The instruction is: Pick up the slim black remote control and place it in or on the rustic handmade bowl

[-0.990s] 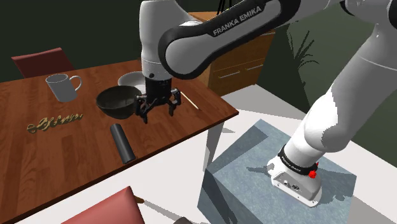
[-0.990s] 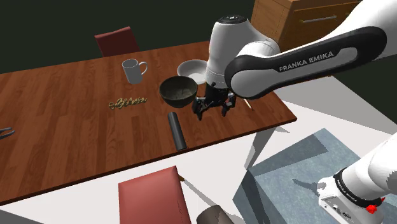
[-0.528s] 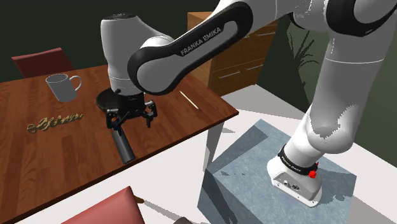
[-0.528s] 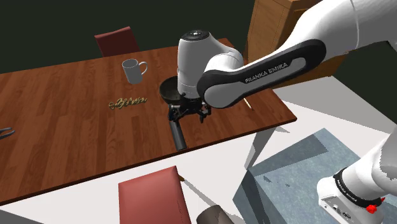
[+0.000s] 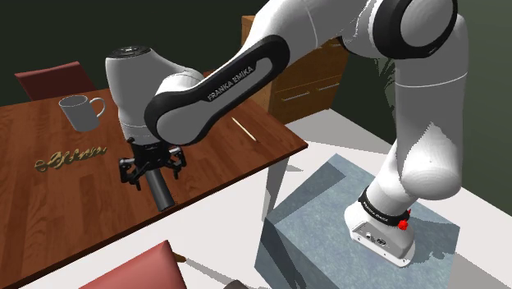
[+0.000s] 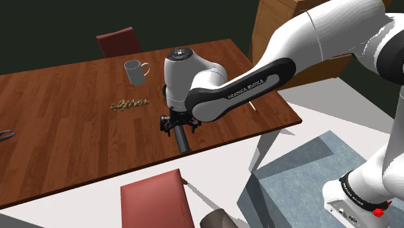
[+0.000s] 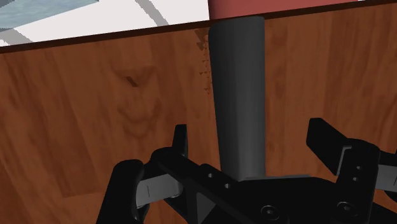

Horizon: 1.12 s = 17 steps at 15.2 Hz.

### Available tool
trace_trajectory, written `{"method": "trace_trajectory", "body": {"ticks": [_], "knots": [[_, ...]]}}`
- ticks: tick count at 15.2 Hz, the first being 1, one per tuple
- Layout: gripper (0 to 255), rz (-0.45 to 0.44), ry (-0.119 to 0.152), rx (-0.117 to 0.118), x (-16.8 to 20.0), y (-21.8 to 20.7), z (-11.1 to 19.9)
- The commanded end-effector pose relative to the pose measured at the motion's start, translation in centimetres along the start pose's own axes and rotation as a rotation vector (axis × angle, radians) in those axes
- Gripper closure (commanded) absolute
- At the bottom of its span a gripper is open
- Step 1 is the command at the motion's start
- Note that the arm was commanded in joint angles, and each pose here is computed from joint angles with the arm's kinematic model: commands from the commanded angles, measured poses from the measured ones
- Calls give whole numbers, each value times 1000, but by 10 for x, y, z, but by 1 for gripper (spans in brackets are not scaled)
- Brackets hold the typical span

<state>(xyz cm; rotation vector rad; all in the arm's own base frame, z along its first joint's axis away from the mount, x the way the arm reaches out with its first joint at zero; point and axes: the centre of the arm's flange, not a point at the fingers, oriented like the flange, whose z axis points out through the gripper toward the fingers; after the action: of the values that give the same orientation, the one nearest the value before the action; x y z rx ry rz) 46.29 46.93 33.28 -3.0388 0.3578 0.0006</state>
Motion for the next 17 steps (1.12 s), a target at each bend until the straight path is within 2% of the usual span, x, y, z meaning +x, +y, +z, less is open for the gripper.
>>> {"method": "trace_trajectory", "body": {"ticks": [1,3,10,11,17], "knots": [[0,0,0,0,0,-1,10],[0,0,0,0,0,-1,18],[0,0,0,0,0,-1,18],[255,0,0,0,0,-1,18],[255,0,0,0,0,0,19]]}}
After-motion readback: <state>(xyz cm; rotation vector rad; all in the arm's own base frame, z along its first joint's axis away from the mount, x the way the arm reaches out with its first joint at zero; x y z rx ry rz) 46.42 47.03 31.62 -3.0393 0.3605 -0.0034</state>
